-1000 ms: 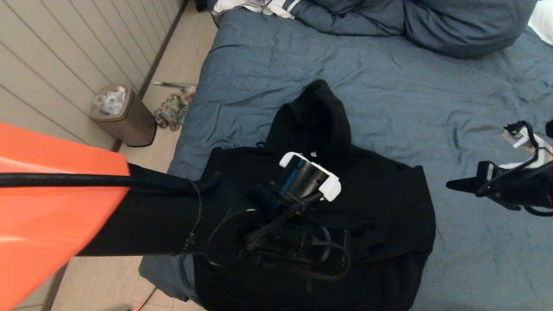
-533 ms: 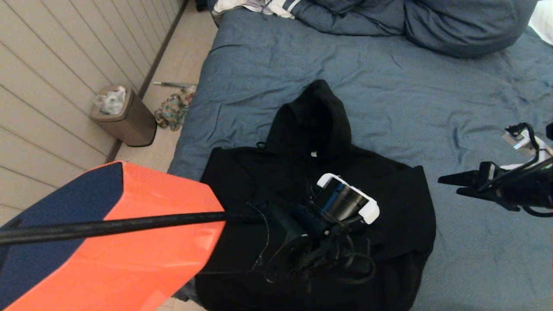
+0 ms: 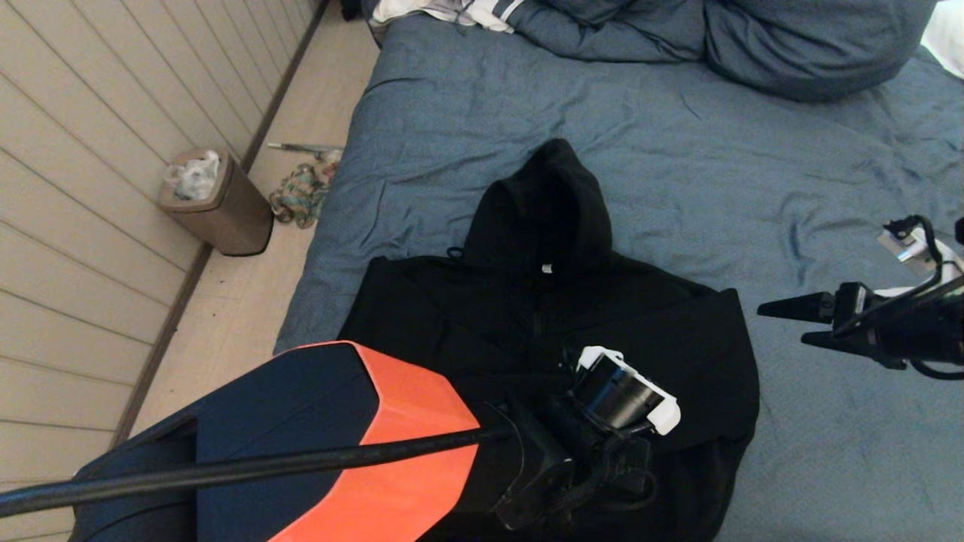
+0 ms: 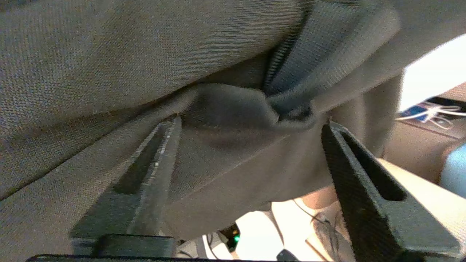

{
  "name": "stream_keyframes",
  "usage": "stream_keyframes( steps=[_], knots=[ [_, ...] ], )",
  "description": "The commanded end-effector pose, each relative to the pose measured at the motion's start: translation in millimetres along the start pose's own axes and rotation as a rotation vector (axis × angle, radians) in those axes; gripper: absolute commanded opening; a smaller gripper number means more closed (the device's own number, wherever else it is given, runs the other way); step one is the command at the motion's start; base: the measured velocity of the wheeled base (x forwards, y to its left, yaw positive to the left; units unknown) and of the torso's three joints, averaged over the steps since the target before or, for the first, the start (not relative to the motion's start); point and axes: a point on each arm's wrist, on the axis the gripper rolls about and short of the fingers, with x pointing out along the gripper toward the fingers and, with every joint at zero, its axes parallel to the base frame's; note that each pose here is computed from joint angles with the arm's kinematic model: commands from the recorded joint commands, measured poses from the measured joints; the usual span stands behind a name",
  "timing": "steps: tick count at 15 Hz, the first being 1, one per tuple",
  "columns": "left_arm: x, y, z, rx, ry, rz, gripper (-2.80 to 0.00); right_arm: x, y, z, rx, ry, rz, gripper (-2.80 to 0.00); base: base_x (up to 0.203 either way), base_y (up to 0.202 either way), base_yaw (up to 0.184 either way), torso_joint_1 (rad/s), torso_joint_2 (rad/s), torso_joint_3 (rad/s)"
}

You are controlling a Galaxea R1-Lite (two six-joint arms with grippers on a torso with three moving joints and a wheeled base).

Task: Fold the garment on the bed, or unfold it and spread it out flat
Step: Unfold the black sweatshirt

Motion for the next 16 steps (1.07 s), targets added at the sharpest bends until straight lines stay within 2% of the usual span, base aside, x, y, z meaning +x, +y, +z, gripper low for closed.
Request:
stream_keyframes(
  steps=[1,2,12,15,16],
  knots=[
    [6.0,1.7,-5.6,-0.001,0.013,0.013,-1.3,0.2,0.3,-0.4,0.001,0.002,0.004,0.0,0.0,0.0,0.0,0.0,0.0,0.0],
    [5.5,2.0,-5.8,-0.001,0.013,0.016,-2.8,0.3,0.2,-0.7,0.002,0.004,0.004,0.0,0.0,0.0,0.0,0.0,0.0,0.0],
    [0.2,2.8,3.4,-0.021,-0.022,0.029,-2.8,1.0,0.2,-1.3,0.0,0.008,0.013,0.0,0.0,0.0,0.0,0.0,0.0,0.0],
    [-26.2,5.6,26.9,-0.045,-0.081,0.013,-2.8,1.9,-0.2,-1.5,0.001,0.011,0.014,0.0,0.0,0.0,0.0,0.0,0.0,0.0],
    [-46.0,8.9,43.0,-0.062,-0.124,0.002,-2.8,2.0,-0.1,-1.5,0.001,0.012,0.015,0.0,0.0,0.0,0.0,0.0,0.0,0.0]
  ],
)
